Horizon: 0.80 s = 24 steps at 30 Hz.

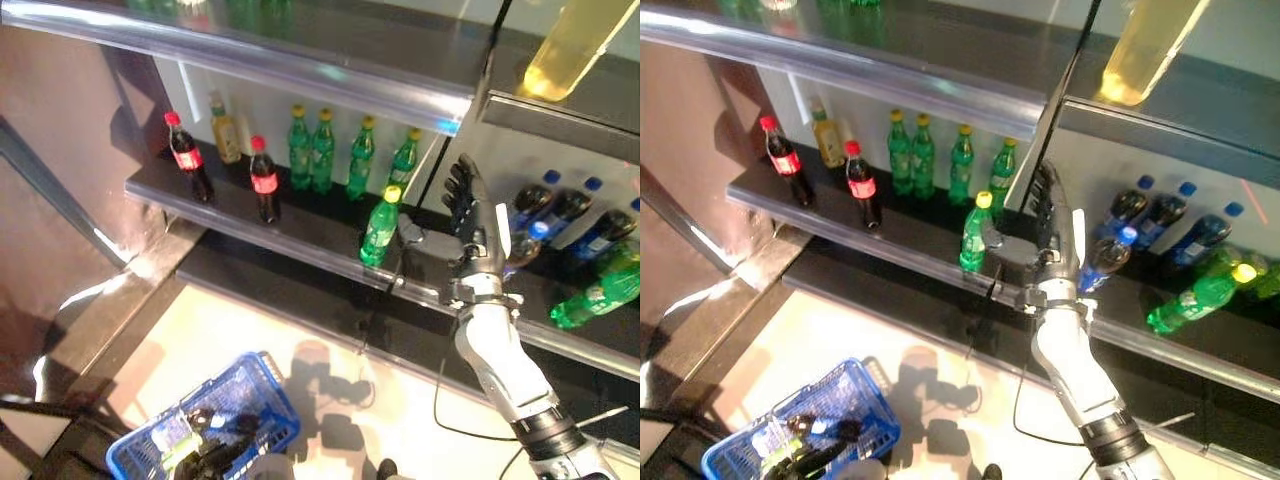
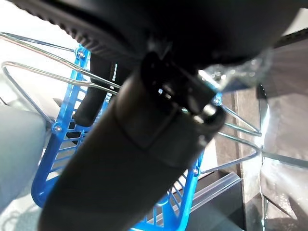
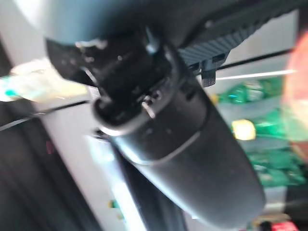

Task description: Pick up the drink and place into the basket.

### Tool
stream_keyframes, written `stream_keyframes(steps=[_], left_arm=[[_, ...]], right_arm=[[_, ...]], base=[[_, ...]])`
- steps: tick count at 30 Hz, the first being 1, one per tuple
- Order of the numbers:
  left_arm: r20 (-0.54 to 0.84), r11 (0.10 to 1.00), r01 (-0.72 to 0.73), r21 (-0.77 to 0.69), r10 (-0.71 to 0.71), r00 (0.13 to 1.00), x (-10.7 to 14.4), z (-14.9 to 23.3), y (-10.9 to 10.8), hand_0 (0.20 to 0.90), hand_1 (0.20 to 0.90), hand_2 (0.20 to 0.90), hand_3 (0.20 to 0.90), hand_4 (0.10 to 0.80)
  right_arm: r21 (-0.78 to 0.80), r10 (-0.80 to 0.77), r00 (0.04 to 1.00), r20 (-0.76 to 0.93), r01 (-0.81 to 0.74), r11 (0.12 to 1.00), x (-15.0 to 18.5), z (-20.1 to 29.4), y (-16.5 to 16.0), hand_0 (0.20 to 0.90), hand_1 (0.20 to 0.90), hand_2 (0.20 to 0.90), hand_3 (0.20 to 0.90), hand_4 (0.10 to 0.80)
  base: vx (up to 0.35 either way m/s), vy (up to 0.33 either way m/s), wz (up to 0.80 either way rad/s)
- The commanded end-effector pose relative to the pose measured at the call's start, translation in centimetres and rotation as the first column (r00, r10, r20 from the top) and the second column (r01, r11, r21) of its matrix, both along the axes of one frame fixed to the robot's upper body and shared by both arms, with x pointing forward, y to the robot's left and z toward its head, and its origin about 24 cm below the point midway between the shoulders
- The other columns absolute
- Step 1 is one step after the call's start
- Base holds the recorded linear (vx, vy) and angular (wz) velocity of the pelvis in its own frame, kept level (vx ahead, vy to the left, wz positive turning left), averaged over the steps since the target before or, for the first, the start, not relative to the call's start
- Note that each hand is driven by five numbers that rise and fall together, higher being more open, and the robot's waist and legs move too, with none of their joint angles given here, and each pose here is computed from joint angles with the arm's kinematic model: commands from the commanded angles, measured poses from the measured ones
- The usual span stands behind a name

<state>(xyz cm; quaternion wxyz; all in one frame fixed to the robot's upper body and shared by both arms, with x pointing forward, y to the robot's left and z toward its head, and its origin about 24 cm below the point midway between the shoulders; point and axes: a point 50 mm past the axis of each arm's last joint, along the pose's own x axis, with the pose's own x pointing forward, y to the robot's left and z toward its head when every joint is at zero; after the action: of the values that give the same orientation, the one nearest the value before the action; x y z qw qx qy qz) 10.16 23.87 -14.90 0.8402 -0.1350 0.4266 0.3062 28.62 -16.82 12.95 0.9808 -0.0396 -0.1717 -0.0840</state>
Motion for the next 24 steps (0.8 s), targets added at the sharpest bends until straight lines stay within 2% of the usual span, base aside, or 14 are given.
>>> stream_keyframes(steps=[1, 5, 14, 24], left_arm=[[0.146, 0.991, 0.126, 0.035, -0.13, 0.981, 3.6, 1.5, -0.9, 0.3, 0.3, 0.3, 0.2, 0.1], [0.192, 0.993, 0.11, 0.037, -0.115, 0.975, 5.4, 2.2, -1.2, 0.3, 0.3, 0.3, 0.2, 0.1], [0.267, 0.995, 0.093, 0.03, -0.097, 0.959, 6.7, 3.0, -1.8, 0.3, 0.3, 0.3, 0.2, 0.1], [0.408, 0.989, 0.142, 0.03, -0.141, 0.902, 10.0, 5.1, -3.3, 0.3, 0.3, 0.3, 0.2, 0.1]], right_arm=[[0.096, -0.19, 0.929, 0.318, 0.168, 0.981, 0.9, 7.2, 0.0, 0.9, 0.9, 0.9, 0.9, 0.8], [0.154, -0.265, 0.909, 0.322, 0.226, 0.962, 1.0, 7.8, 0.0, 0.9, 0.9, 0.9, 0.9, 0.8], [0.184, -0.335, 0.891, 0.306, 0.29, 0.939, 1.0, 7.8, -0.5, 0.9, 0.9, 0.9, 0.9, 0.8], [0.241, -0.35, 0.87, 0.348, 0.278, 0.93, 1.6, 9.8, -0.3, 0.9, 0.9, 0.9, 0.9, 0.8]], base=[[-0.165, -0.004, 0.22], [-0.135, 0.023, 0.07], [-0.016, 0.011, 0.0], [-0.007, 0.001, -0.01]])
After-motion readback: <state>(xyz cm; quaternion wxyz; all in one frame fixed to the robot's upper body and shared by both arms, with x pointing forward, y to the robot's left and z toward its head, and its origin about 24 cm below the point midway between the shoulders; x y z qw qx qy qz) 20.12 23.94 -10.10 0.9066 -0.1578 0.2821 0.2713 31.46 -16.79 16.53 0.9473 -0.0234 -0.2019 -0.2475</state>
